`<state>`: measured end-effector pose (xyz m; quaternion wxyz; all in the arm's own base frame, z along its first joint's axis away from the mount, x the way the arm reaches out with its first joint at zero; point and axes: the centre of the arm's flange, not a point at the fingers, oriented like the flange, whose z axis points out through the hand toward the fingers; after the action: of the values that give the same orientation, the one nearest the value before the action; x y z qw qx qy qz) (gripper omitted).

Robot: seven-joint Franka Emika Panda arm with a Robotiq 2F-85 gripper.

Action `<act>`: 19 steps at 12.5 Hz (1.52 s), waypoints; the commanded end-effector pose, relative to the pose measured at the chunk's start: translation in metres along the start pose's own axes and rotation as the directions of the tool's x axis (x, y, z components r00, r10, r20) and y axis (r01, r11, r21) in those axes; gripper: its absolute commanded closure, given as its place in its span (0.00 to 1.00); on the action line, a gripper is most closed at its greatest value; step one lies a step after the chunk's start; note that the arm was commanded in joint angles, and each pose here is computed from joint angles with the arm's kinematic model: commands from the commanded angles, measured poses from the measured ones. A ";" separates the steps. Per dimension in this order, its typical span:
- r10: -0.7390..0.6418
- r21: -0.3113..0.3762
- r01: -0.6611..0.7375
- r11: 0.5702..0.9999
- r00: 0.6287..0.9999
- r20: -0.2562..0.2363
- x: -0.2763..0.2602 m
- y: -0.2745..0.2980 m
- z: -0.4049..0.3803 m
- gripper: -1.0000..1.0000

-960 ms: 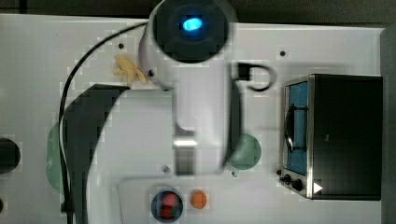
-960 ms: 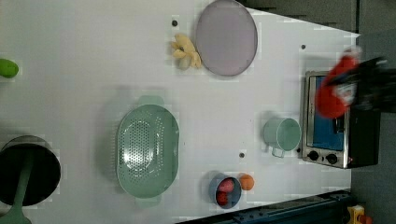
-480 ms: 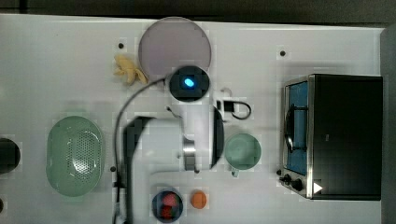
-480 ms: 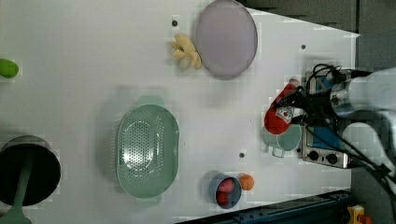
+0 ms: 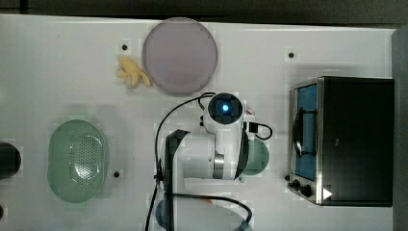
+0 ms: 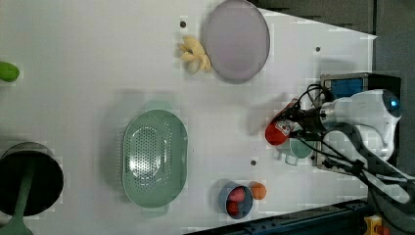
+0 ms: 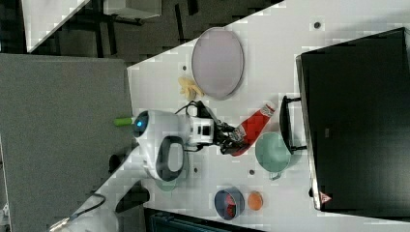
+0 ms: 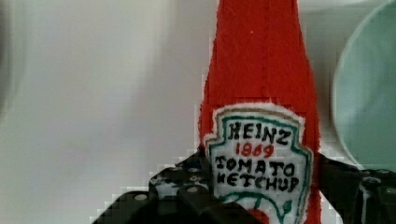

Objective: Pick Ketchup from oven and place it on table.

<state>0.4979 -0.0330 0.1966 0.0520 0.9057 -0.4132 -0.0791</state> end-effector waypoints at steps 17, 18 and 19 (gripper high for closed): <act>0.025 0.236 0.008 0.972 0.990 -0.138 -0.025 0.012 -0.324 0.00; 0.025 0.248 0.012 0.969 0.989 -0.149 -0.028 0.016 -0.351 0.00; 0.024 0.252 0.016 0.968 0.988 -0.154 -0.030 0.019 -0.374 0.00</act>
<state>0.5337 -0.0028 0.5938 -0.0477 0.9144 -0.3935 0.0816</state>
